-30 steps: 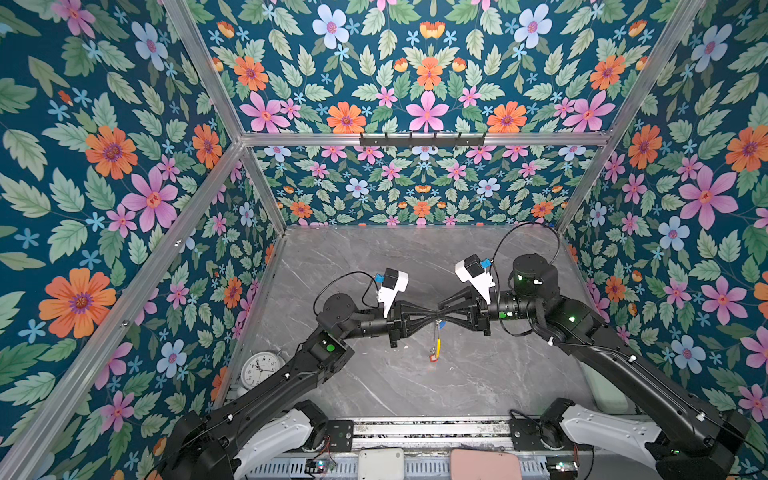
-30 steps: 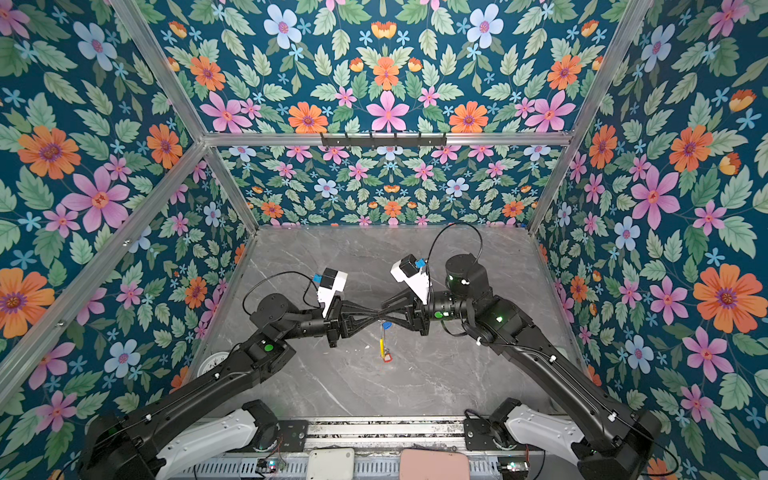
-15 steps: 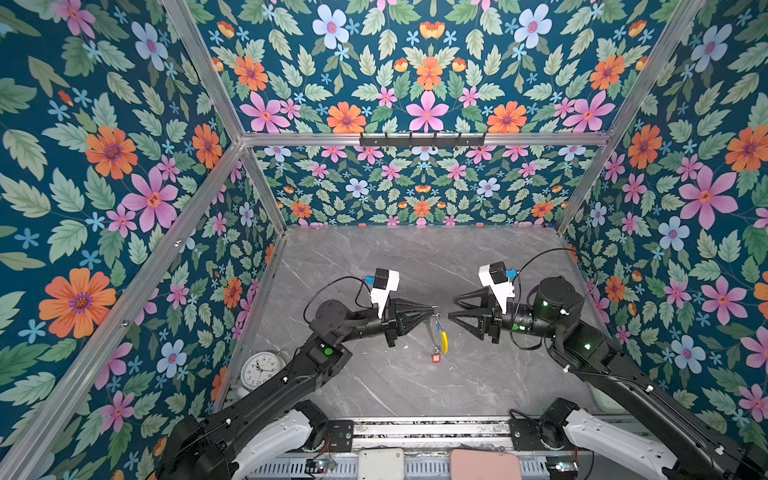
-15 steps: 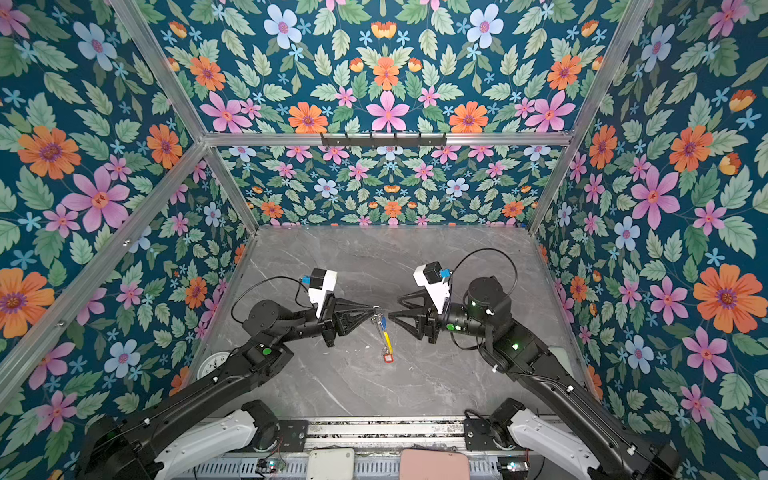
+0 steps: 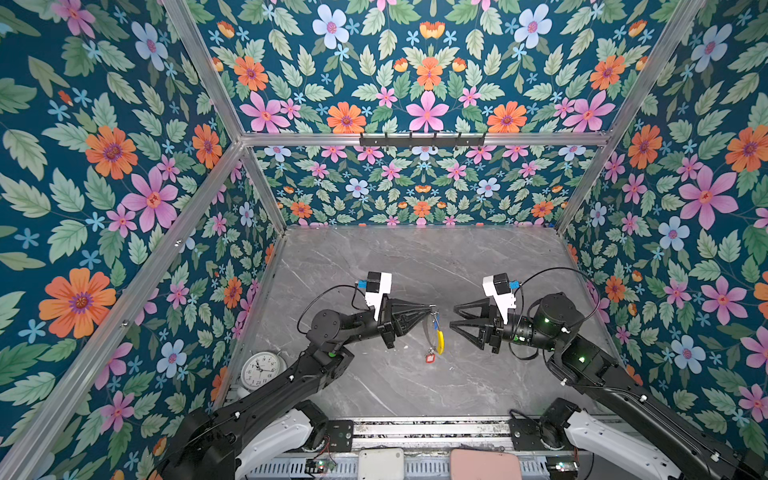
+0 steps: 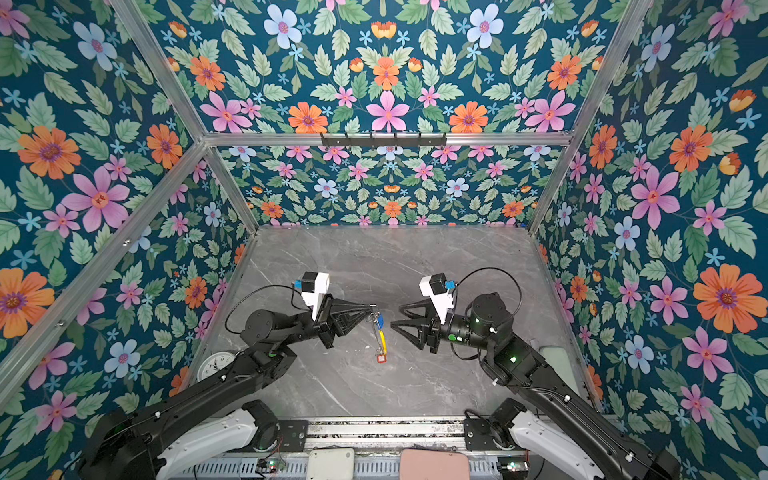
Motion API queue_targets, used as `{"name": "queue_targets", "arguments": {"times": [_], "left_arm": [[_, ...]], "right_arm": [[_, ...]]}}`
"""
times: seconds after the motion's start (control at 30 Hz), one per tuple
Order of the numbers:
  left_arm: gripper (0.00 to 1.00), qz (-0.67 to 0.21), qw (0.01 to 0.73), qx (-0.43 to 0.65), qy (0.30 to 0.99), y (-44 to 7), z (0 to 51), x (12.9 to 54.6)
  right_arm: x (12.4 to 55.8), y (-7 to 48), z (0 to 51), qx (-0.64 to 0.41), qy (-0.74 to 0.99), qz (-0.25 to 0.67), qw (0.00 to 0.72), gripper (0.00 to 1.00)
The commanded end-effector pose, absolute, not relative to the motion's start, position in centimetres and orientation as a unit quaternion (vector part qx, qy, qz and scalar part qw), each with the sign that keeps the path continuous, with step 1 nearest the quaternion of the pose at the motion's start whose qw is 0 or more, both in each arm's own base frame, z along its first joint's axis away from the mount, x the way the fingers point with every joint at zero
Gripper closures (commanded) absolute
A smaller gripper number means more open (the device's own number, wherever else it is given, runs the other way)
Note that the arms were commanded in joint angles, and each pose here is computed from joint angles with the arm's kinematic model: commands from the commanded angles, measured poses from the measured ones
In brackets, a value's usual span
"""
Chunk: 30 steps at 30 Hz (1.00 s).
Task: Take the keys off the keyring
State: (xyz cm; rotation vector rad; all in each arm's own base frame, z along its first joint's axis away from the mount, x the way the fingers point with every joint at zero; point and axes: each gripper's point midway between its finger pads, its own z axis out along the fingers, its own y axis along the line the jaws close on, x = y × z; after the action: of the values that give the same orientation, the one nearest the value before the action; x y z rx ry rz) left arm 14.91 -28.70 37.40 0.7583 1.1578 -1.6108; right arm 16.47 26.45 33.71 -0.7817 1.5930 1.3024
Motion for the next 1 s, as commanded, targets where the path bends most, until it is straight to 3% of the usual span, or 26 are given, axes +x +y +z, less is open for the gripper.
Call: {"name": "queue_targets", "arguments": {"times": [0.0, 0.3, 0.6, 0.73, 0.97], "left_arm": [[1.00, -0.678, 0.503, 0.320, 0.430, -28.1, 39.1, 13.9], [1.00, -0.711, 0.481, 0.325, 0.397, -28.2, 39.4, 13.2], [1.00, -0.723, 0.467, 0.325, 0.392, -28.3, 39.4, 13.1], [1.00, -0.723, 0.468, 0.323, 0.393, -28.3, 39.3, 13.2], [1.00, -0.722, 0.470, 0.316, 0.397, -28.3, 39.2, 13.4]], "right_arm": [[15.6, 26.9, 35.3, -0.336, 0.611, 0.551, 0.458, 0.44], [14.9, 28.3, 35.1, -0.362, 0.602, 0.567, 0.430, 0.42], [15.3, 29.1, 34.8, -0.367, 0.606, 0.567, 0.421, 0.48], [15.5, 29.4, 34.8, -0.370, 0.605, 0.568, 0.417, 0.56], [15.1, 29.6, 35.0, -0.377, 0.598, 0.574, 0.413, 0.85]]}}
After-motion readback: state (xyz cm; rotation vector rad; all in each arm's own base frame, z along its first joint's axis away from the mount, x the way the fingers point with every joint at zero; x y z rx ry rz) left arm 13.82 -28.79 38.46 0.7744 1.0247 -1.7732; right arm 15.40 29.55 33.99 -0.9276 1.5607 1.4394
